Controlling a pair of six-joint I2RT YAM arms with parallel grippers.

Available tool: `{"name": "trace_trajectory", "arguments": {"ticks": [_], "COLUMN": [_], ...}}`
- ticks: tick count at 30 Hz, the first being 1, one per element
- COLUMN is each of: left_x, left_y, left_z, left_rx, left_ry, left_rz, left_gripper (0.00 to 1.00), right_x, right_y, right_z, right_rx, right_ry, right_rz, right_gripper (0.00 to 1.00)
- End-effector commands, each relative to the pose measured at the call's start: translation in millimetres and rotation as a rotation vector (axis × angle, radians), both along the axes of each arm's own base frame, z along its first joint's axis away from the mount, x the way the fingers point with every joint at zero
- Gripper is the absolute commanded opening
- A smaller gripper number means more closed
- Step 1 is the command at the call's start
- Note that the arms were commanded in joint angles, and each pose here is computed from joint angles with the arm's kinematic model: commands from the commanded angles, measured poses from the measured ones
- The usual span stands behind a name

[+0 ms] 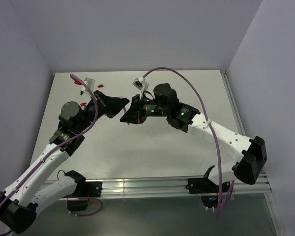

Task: Insert the pens into the pen caps
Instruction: Press the pen cap onto the pen.

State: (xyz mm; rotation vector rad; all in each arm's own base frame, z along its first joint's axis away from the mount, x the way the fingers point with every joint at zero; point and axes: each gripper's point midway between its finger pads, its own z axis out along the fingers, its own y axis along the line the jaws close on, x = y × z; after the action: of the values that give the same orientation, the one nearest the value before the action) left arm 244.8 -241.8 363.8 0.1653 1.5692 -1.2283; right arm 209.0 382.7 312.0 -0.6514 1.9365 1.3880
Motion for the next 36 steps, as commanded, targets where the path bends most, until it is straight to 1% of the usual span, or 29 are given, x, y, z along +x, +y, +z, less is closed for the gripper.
{"name": "trace_trajectory", "arguments": {"ticks": [1,10,20,30,34,36], "left_x": [-56,-58,-58,-59,-54,-50], "left_y": [-30,-35,-37,-38,-36,-36], "left_z": [-55,-65,-72,-77,-74,-65], "left_rx": [0.108,0.115,0.118,0.122,0.121,0.117], "left_ry": [0.156,0.180,0.194,0.207,0.202,0.182], "left_rz": [-0.279,-0.283,-0.288,-0.288,-0.259,-0.242], "left_gripper": [0.00,0.00,0.00,0.00,0.00,0.00], "right_x": [71,84,88,91,89,88], "right_y": [-26,-32,-41,-41,-38,-36], "right_z": [131,140,150,157,151,146], "right_rx": [0.303,0.316,0.327,0.333,0.331,0.324], "right_ry": [-0.254,-0.265,-0.286,-0.297,-0.283,-0.272], "right_rz": [-0.281,-0.312,-0.334,-0.335,-0.312,-0.302], "right_gripper": [0.00,0.00,0.00,0.00,0.00,0.00]}}
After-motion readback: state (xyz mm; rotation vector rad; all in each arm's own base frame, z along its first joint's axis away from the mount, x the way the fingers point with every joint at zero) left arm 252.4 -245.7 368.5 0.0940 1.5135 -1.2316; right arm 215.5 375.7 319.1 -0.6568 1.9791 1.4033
